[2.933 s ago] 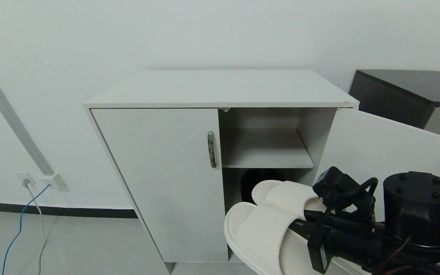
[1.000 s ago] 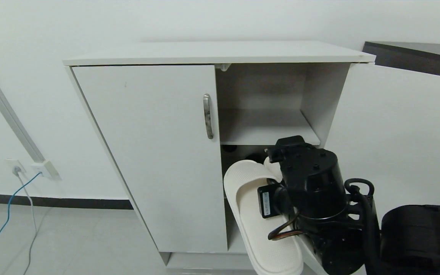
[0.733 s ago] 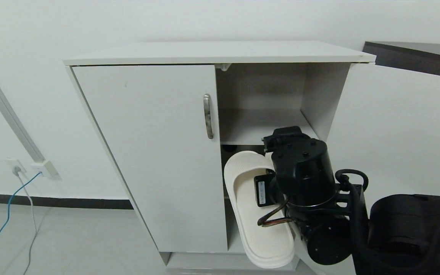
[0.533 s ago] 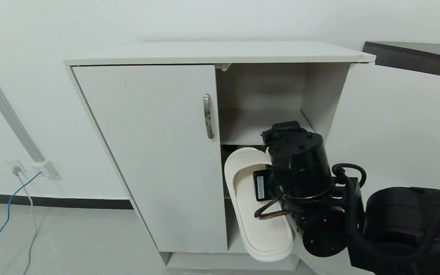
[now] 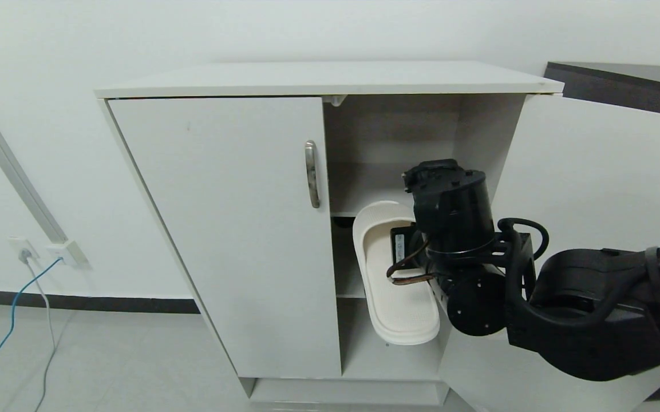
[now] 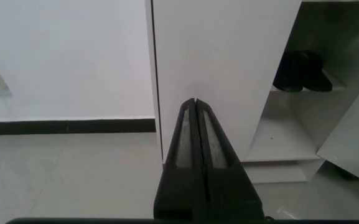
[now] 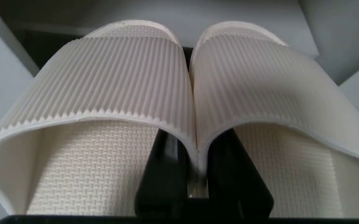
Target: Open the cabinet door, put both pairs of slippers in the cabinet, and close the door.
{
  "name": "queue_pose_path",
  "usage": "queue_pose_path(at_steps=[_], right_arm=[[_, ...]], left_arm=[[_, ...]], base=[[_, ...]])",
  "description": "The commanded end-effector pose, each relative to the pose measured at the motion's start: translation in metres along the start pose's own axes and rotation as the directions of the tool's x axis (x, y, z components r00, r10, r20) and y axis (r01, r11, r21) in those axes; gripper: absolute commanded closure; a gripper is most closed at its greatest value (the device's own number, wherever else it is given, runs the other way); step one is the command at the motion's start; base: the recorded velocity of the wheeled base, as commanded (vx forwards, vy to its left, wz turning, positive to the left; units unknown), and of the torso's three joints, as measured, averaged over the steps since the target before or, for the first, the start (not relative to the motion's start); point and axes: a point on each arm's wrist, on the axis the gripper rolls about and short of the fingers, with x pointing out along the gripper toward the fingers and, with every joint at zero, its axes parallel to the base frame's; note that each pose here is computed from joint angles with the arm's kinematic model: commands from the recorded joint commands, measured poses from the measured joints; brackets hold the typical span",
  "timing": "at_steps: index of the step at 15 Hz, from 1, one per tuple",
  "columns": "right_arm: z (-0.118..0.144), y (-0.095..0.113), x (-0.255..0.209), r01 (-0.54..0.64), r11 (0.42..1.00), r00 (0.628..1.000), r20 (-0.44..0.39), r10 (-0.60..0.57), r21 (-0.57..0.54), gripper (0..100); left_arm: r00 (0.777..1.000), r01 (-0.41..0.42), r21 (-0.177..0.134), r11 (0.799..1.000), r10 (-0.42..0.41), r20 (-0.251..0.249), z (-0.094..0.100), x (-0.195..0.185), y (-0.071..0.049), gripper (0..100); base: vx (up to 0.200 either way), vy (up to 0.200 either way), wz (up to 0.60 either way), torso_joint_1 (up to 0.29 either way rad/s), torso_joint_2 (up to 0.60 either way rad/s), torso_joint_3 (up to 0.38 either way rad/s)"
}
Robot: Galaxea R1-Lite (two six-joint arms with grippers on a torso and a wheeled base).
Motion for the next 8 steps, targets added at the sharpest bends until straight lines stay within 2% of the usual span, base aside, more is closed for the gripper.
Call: queue_pose_path(at_steps=[1, 8], right_arm=[[0.0004, 0.0015, 0.0031, 0.002, 1.000, 1.000, 0.002, -0.002, 0.002, 100], [0.0030, 0.0023, 0.0041, 0.002, 1.000, 1.000, 0.007, -0.002, 0.006, 100]], left_arm=[[1.000, -0.001, 0.000, 1.000, 0.001, -0.001, 0.0001, 0.0001, 0.0000, 100], [1.000, -0.001, 0.000, 1.000, 0.001, -0.002, -0.0001, 0.0001, 0.0000, 100]], base=[[0.200, 0.000, 0.00, 0.002, 0.00, 0.007], [0.200, 0.000, 0.00, -0.001, 0.00, 0.004]])
